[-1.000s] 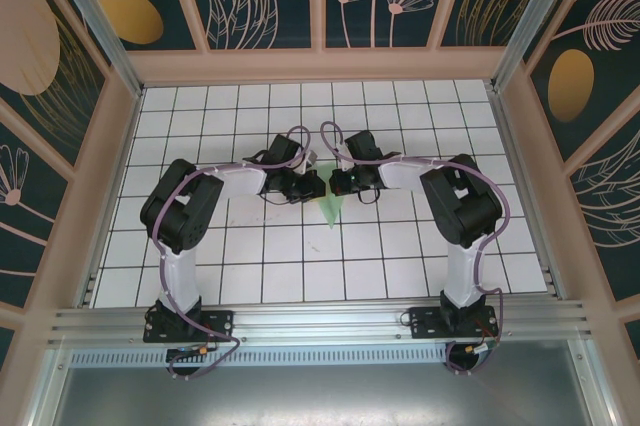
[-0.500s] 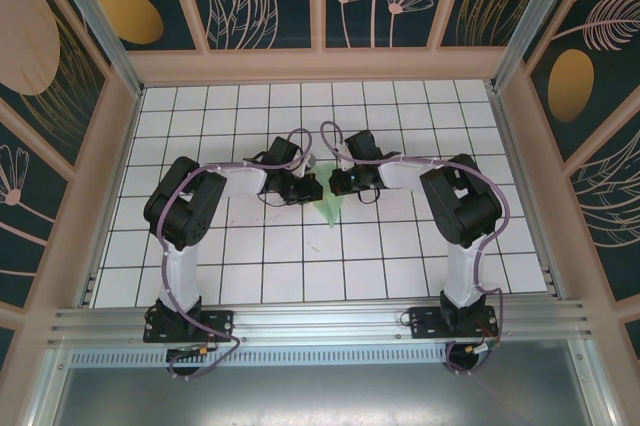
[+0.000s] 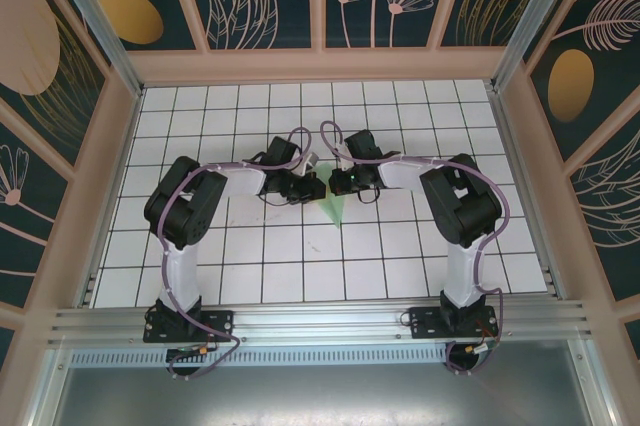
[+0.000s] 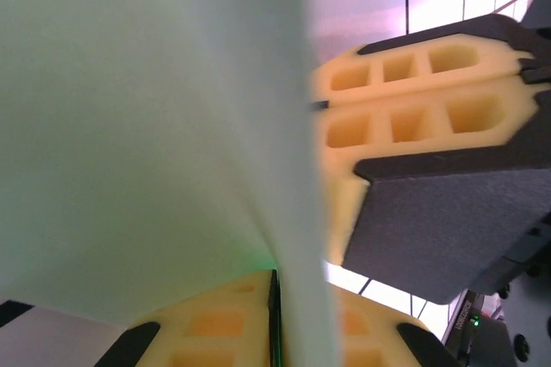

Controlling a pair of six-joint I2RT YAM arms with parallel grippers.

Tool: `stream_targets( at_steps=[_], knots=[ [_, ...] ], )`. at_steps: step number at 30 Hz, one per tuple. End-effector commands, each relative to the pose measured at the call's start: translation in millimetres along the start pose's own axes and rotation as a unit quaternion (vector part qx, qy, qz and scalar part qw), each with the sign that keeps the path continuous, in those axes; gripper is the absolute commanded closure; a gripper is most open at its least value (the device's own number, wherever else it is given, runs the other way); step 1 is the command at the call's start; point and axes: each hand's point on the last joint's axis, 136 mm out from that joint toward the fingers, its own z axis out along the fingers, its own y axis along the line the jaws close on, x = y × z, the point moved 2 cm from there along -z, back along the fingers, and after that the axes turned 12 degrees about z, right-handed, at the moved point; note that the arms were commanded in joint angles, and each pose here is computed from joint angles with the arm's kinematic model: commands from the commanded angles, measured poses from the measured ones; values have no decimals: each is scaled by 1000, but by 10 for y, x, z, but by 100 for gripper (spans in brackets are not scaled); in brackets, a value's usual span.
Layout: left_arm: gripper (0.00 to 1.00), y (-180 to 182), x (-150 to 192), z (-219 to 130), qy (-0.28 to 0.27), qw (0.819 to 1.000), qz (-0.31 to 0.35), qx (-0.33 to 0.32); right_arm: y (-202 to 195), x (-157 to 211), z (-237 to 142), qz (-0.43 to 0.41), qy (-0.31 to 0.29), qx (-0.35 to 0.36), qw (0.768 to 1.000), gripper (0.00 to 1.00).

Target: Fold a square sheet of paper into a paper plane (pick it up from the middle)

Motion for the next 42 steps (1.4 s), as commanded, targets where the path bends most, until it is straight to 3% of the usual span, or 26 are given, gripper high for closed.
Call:
stream_targets(
  at_steps=[1, 5, 13, 19, 23, 29, 42],
  knots=[
    [87, 44, -21, 50, -1, 1000, 13, 8, -70, 241, 65, 10, 45, 9, 999, 99],
    [86, -49, -83, 60, -9, 999, 23, 36, -65, 241, 69, 13, 44, 5, 999, 99],
    [87, 48, -36, 116, 4, 999, 26, 23, -97, 253, 38, 25, 37, 7, 999, 98],
    [88, 131, 6, 153, 7, 1000, 27, 15, 263, 116, -303, 24, 4, -64, 998, 94],
    [88, 149, 14, 165, 10, 999, 29, 12, 211, 157, -503, 63, -7, -93, 994, 94],
    [88, 139, 1, 177, 12, 999, 33, 17, 209, 498, -486, 113, 30, -149, 982, 95],
    [88, 136, 4, 185, 17, 999, 35, 19, 235, 624, -377, 129, 60, -184, 972, 95]
  ],
)
